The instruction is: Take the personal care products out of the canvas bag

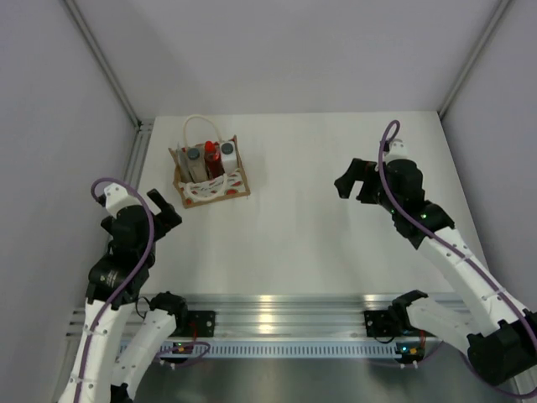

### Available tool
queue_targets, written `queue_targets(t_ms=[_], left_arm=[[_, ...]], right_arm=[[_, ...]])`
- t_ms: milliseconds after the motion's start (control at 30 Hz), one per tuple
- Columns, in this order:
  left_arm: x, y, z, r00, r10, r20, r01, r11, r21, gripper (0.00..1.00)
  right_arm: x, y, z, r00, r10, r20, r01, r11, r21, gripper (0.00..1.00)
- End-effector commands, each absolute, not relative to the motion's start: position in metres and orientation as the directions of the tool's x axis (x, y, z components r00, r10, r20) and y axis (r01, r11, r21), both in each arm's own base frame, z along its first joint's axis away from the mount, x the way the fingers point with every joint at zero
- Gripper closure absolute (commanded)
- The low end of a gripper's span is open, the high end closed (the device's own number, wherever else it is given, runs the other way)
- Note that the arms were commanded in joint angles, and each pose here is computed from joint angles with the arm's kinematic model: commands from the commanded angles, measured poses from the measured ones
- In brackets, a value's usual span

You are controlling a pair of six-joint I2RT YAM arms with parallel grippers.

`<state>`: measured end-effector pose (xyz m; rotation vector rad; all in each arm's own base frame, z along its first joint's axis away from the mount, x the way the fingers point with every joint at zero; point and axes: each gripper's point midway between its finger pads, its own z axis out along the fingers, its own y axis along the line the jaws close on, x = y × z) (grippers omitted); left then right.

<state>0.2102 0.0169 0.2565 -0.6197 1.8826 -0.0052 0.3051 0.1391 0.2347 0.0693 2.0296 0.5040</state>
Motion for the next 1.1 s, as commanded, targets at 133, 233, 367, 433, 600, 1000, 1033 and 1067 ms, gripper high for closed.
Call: queue_targets(t_ms=[133,233,367,433,600,1000,1033,1067], left_arm=[[0.221,0.016,0.261,-0.269,-0.389,-0.881,-0.402,0.876,-0.264,0.01],[0.225,0.016,0.264,-0.299,-0.336,-0.893,-0.383,0.9,-0.21,0.01],[0.226,0.021,0.257,-0.306,-0.337,-0.89,-0.417,0.888,-0.192,0.01],[0.229,0.014,0.252,-0.318,-0.35,-0.881,-0.392,0.895,-0.213,0.01],[0.231,0.007,0.247,-0.341,-0.35,-0.872,-0.363,0.905,-0.221,0.01],[0.231,0.007,0.245,-0.349,-0.346,-0.871,-0.361,0.907,-0.216,0.01],[0.231,0.007,0.245,-0.348,-0.348,-0.871,-0.362,0.907,-0.217,0.01],[0.231,0.007,0.245,-0.348,-0.348,-0.871,-0.362,0.907,-0.218,0.01]], right_arm=[[0.32,0.151,0.265,-0.428,0.312,-0.848,-0.204,0.881,0.427,0.0],[0.321,0.174,0.27,-0.462,0.345,-0.817,-0.269,0.824,0.499,0.0],[0.328,0.225,0.27,-0.529,0.386,-0.756,-0.358,0.706,0.611,0.01],[0.328,0.256,0.275,-0.552,0.382,-0.741,-0.414,0.646,0.641,0.01],[0.344,0.331,0.268,-0.625,0.348,-0.699,-0.474,0.543,0.694,0.01],[0.406,0.438,0.226,-0.685,0.226,-0.692,-0.457,0.607,0.65,0.16],[0.412,0.438,0.225,-0.677,0.235,-0.698,-0.448,0.62,0.644,0.17],[0.415,0.439,0.214,-0.69,0.213,-0.692,-0.437,0.64,0.633,0.2]])
